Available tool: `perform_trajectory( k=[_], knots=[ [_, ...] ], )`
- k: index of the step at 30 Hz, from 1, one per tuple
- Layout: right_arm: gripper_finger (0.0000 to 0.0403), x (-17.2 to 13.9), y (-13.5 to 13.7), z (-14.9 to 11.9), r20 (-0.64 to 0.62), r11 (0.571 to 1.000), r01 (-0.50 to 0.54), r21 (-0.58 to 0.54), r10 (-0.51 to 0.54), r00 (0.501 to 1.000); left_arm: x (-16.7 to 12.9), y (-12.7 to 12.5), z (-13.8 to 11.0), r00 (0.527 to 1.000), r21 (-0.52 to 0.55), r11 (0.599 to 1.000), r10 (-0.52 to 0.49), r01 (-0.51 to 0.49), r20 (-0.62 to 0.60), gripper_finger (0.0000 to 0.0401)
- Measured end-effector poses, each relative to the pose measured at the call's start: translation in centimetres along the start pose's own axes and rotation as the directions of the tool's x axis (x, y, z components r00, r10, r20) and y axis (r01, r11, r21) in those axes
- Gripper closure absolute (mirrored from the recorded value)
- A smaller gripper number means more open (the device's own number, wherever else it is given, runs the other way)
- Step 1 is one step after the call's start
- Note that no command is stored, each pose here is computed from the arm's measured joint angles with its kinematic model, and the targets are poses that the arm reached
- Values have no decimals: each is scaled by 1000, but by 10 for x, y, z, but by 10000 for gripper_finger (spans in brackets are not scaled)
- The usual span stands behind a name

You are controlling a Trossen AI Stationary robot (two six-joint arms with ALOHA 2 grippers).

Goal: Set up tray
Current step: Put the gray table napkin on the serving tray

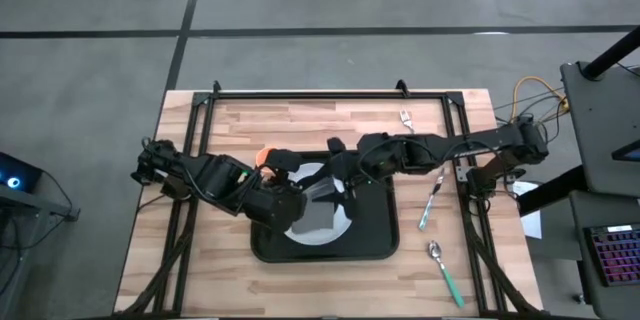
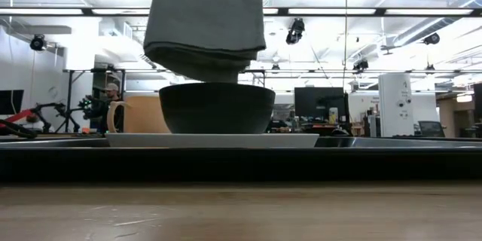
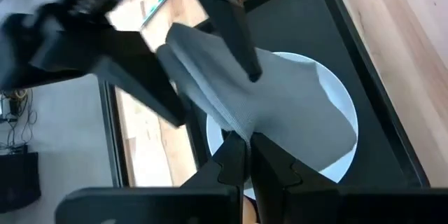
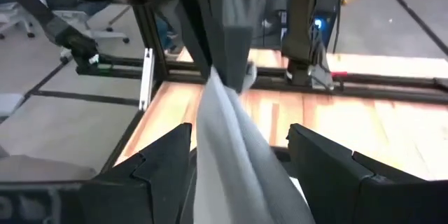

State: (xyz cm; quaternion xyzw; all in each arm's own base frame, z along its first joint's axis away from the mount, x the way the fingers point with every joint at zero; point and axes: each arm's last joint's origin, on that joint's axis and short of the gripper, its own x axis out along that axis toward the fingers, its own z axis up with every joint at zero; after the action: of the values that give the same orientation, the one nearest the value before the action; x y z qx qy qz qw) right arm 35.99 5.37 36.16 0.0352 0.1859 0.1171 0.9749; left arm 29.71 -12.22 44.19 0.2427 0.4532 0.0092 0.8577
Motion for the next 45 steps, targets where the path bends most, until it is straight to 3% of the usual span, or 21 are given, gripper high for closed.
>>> perform_trajectory(
  k=[8,15,19,23,25,33,38,41,45],
  knots=[
    [185,0,1,-1,-8,999,-29,26,29,1000,-2,2,-1,999,-24,999,45,-45,-3,401],
    [221,-1,1,-6,-69,999,-22,37,24,997,-3,3,-2,999,-26,999,47,-47,0,401],
    [273,-1,1,-6,-71,999,-21,33,24,997,-3,3,-2,999,-26,999,46,-46,1,401],
    [367,-1,1,-8,-82,1000,-27,6,28,996,-3,3,-1,999,-29,999,46,-46,5,401],
    [385,-2,1,-8,-85,999,-36,3,36,996,-3,3,-1,999,-29,999,46,-46,5,400],
    [394,-35,12,4,-83,1000,-23,10,24,996,-15,7,-9,999,-70,996,49,-48,3,362],
    [394,-81,28,10,-91,998,56,35,-53,994,-43,24,-26,982,-188,967,183,-172,39,300],
    [394,-100,43,1,-137,993,101,70,-90,986,-60,33,-36,976,-227,956,206,-184,76,276],
    [395,-100,65,-23,-199,980,116,159,-83,976,-74,40,-46,972,-277,945,208,-172,108,265]
  ],
)
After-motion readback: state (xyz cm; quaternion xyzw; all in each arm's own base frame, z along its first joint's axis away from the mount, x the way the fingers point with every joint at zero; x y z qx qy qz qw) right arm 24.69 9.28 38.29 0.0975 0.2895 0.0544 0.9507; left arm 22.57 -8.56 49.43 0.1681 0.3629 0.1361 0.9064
